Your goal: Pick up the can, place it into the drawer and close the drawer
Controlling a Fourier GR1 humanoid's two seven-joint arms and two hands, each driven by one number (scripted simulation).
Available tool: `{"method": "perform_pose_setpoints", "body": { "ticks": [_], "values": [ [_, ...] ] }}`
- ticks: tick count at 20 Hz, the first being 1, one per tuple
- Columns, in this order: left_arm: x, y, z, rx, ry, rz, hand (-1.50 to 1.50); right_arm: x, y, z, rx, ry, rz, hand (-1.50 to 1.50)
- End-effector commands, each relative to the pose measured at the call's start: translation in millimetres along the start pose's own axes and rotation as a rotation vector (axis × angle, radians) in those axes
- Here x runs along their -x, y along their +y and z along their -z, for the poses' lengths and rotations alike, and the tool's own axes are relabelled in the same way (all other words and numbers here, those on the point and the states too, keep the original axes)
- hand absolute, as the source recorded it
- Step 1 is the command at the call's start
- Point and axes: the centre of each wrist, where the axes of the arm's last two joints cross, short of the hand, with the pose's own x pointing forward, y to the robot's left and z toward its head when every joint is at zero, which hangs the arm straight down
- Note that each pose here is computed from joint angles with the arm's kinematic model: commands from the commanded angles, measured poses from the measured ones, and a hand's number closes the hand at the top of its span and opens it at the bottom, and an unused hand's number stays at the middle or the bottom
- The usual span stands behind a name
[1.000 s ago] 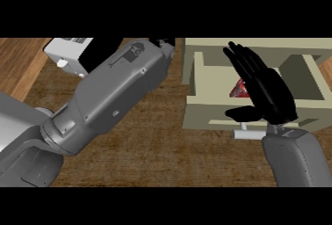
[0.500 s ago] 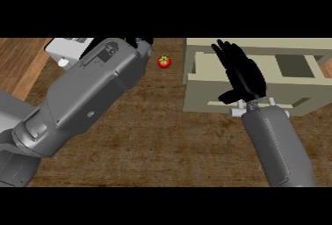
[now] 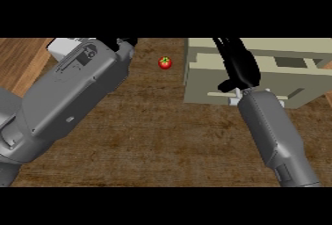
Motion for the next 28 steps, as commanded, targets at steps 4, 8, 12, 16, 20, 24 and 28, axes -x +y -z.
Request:
{"method": "perform_pose_setpoints", "body": {
  "ticks": [4,8,12,16,20,24,28],
  "values": [
    [-1,19,-6,0.008,0.002,0.002,-1.50,11,26,-2,0.032,0.060,-0.007,-1.50],
    [-21,20,-2,0.004,-0.001,-0.016,-1.50,14,19,11,0.072,0.068,-0.019,-1.50],
    [-8,17,-9,0.003,-0.011,0.004,-1.50,2,3,36,0.115,0.079,-0.041,-1.50],
    [-6,40,-10,0.015,-0.001,-0.001,-1.50,19,-13,45,0.144,0.095,-0.050,-1.50],
    [-19,35,-10,0.017,-0.021,0.015,-1.50,16,-24,56,0.165,0.112,-0.062,-1.50],
    [-23,27,-16,0.028,-0.004,-0.001,-1.50,23,-44,69,0.163,0.125,-0.086,-1.50],
    [-21,29,-21,0.033,-0.012,-0.008,-1.50,26,-63,80,0.143,0.121,-0.073,-1.50]
  ]
}}
